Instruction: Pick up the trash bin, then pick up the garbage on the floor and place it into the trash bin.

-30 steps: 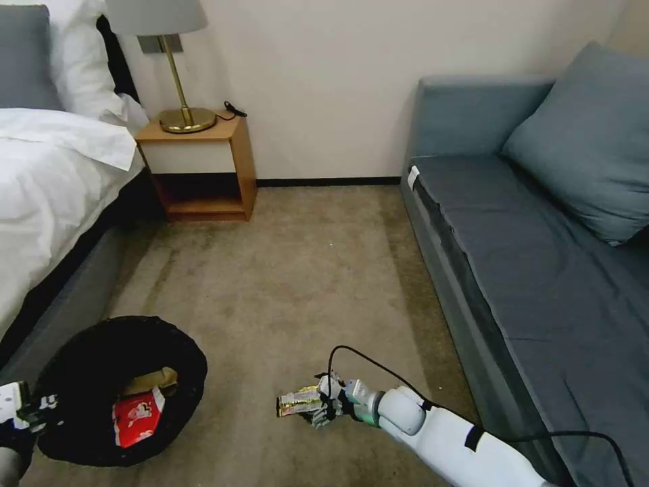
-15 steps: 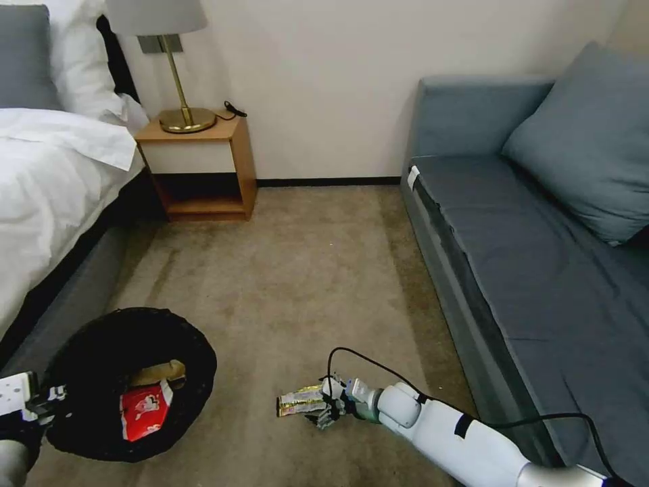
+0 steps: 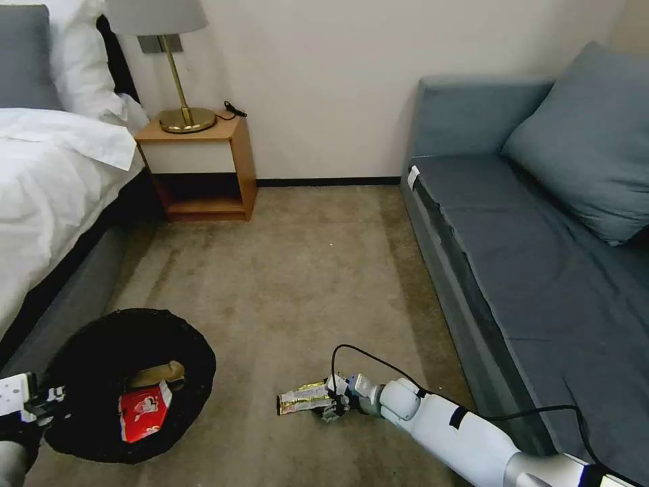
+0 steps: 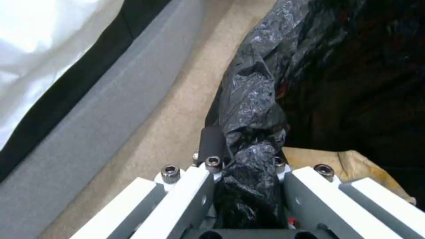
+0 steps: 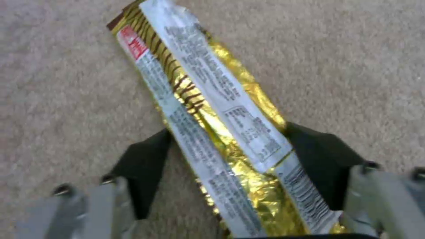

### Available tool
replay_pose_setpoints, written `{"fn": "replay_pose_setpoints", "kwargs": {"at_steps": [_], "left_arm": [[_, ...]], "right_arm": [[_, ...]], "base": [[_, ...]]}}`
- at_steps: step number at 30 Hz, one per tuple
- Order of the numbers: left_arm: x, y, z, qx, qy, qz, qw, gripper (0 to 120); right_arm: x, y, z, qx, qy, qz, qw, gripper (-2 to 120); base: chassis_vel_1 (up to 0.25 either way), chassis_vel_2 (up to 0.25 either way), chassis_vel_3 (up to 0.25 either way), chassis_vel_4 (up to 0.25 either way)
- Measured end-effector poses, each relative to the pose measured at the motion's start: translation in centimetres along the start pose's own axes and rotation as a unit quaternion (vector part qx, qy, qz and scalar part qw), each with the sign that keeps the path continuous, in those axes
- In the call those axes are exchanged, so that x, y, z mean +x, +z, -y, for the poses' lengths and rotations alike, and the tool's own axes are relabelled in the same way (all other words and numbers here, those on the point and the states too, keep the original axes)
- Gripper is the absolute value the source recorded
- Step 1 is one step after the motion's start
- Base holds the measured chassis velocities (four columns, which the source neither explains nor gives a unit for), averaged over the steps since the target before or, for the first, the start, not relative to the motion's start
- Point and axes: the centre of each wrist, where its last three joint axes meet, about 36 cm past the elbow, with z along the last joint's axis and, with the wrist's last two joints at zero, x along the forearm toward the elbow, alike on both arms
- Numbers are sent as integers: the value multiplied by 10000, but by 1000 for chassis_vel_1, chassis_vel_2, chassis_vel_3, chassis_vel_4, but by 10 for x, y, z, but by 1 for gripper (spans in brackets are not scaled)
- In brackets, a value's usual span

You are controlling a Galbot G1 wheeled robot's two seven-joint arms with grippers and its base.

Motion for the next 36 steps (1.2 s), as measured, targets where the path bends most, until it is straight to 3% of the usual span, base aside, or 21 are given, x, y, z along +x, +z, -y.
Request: {"fn": "replay_pose_setpoints", "kwargs": {"at_steps": [9,11,19,25,27,30,32,34,36], "left_arm": [[0,0,0,3,-4,3,10000,3],[2,-1,1,14,6,22,10000,3],[4,0,-1,19,-17,17,10000,3],[1,6,-7,59,-58,-65,9999,3],[-2,8,-9,74,-74,-94,9999,3],[-3,9,-9,89,-78,-104,9999,3],[-6,11,-11,126,-83,-119,9998,3],[-7,11,-11,133,-83,-119,9998,3],[-8,12,-9,162,-59,-134,9998,3]], "right_arm": [[2,-2,-7,-3,-33,128,9999,36],[2,-2,-8,18,-33,194,9998,23],[8,-3,-10,-54,42,353,9994,0],[27,-16,-7,-612,361,865,9937,0],[41,-35,-7,-996,521,1261,9856,0],[50,-48,-8,-1264,596,1516,9785,0],[68,-84,-12,-1692,695,2022,9621,0],[71,-90,-13,-1733,696,2099,9597,0],[85,-123,-20,-1837,627,2465,9495,0]], "base": [[0,0,0,0],[0,0,0,0],[0,0,0,0],[0,0,0,0],[0,0,0,0],[0,0,0,0],[0,0,0,0],[0,0,0,0],[0,0,0,0]]}}
